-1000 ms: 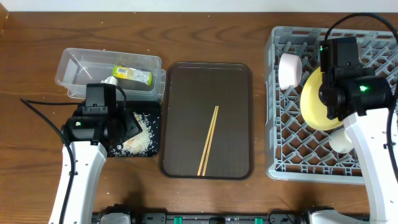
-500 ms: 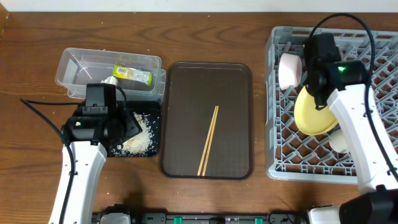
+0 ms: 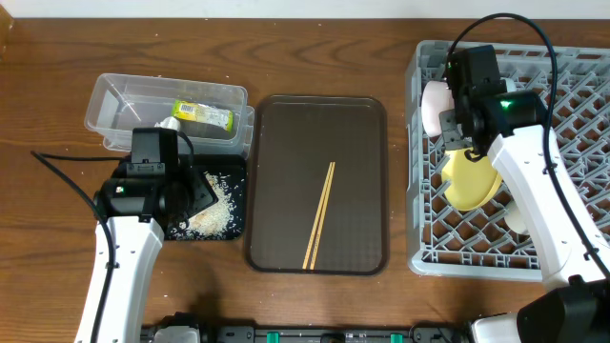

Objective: Sort waste into correct bins and load items into the dishwasher rack
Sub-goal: 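Lift the yellow plate with right gripper and stand it in the rack, then reach right gripper to the wooden chopsticks and grasp one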

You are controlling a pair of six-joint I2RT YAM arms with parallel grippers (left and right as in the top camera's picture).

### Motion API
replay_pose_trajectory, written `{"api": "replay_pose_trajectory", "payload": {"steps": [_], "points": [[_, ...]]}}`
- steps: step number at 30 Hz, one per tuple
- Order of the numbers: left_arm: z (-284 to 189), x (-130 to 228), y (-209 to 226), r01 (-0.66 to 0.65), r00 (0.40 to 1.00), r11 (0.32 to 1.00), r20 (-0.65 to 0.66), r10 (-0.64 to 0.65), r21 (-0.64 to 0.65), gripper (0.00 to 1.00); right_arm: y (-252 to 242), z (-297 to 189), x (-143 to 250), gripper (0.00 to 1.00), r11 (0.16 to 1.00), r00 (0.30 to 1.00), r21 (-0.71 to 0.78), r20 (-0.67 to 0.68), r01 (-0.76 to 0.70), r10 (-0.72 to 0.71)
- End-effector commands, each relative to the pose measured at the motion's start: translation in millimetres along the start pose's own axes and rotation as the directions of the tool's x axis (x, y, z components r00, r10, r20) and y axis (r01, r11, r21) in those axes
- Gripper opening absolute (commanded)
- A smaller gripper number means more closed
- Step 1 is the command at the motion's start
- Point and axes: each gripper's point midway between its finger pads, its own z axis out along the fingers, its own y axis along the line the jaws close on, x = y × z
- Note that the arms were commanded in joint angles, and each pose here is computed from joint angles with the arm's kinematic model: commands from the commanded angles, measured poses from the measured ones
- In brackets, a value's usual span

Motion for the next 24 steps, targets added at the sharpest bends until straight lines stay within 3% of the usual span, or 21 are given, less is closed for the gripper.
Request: {"api": "replay_pose_trajectory", "payload": {"steps": [1,6,11,14,19,24], "points": [[0,1,3,0.014,1.0,1.0,-0.001,-0.014,-0.008,0.6,-7,-25,-14,0.56,0.996,0.992,-0.031,0.094,-0.078,0.081],[0,1,3,0.014,1.0,1.0,-0.001,-0.014,-0.008,0.6,-1,-75,-47,0.67,0.975,0.941,-0.189,0.293,-0.116,0.169],[0,1,3,0.014,1.0,1.0,-0.001,-0.014,-0.008,0.6,43,-106,-55,0.63,0.894,0.922,-0.447,0.342,-0.01,0.181],[0,1,3,0.014,1.0,1.0,-0.001,-0.014,-0.008,0.6,72,-104,-44,0.55,0.847,0.948,-0.53,0.284,0.033,0.141],[0,1,3,0.014,1.0,1.0,-0.001,-0.014,-0.008,0.6,122,-82,-14,0.54,0.821,0.993,-0.571,0.097,0.002,0.065],[0,1,3,0.014,1.0,1.0,-0.001,-0.014,-0.008,0.6,178,-58,21,0.55,0.813,0.996,-0.583,-0.077,-0.002,-0.052]]}}
